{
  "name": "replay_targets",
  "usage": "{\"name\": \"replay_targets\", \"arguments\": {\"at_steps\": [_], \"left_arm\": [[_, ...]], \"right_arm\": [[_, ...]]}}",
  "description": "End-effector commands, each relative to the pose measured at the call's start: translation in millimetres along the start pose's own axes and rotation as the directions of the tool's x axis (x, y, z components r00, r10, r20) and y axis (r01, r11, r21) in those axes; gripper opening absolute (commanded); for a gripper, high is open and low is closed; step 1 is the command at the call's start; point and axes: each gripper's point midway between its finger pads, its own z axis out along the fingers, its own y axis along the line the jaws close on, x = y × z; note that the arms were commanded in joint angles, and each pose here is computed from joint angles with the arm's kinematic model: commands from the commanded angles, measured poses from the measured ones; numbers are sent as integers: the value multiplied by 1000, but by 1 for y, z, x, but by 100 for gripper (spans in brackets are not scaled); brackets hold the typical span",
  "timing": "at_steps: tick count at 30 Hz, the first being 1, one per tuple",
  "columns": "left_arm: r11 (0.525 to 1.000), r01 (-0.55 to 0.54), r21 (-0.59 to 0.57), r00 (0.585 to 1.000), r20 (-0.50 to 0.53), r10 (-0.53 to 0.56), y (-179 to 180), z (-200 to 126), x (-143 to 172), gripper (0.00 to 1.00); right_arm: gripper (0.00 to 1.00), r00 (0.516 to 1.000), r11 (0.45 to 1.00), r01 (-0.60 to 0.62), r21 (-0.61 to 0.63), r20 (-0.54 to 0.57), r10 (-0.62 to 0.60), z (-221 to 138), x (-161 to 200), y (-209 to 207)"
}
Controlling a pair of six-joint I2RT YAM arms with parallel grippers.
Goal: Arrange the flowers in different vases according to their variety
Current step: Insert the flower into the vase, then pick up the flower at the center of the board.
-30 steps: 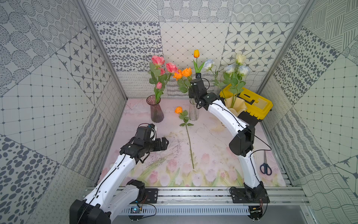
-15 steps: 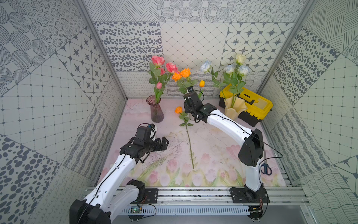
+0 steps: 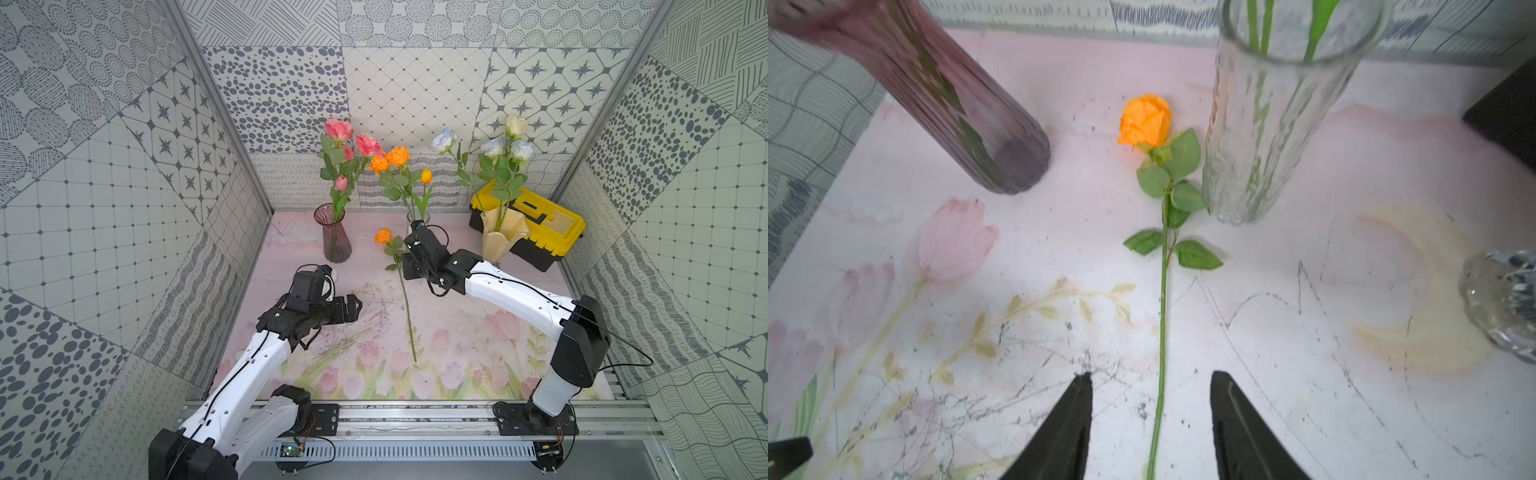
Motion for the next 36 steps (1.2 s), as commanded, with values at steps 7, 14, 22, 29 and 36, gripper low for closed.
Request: {"name": "replay_targets", "arguments": {"at_steps": [7, 14, 22, 29, 36], "left_arm": [[1000, -15, 27, 1000, 14, 15, -5, 0, -2, 99], [1000, -15, 27, 1000, 17, 14, -5, -1, -2, 99], [999, -16, 29, 1000, 17, 15, -5, -1, -2, 99], [1000, -16, 27, 1000, 16, 16, -5, 0, -2, 99], [1000, -16, 26, 1000, 16, 16, -4, 0, -3, 99]], "right_arm": [[59, 971, 995, -11, -102, -237, -13, 43, 54, 27], [64, 940, 997, -18, -78, -340, -9, 82, 82, 24], [57, 926, 1000, -14, -25, -377, 3, 107, 84, 7], [53, 918, 1000, -3, -8, -397, -1, 126, 79, 0], [49, 908, 1000, 25, 12, -419, -18, 140, 77, -2]]}}
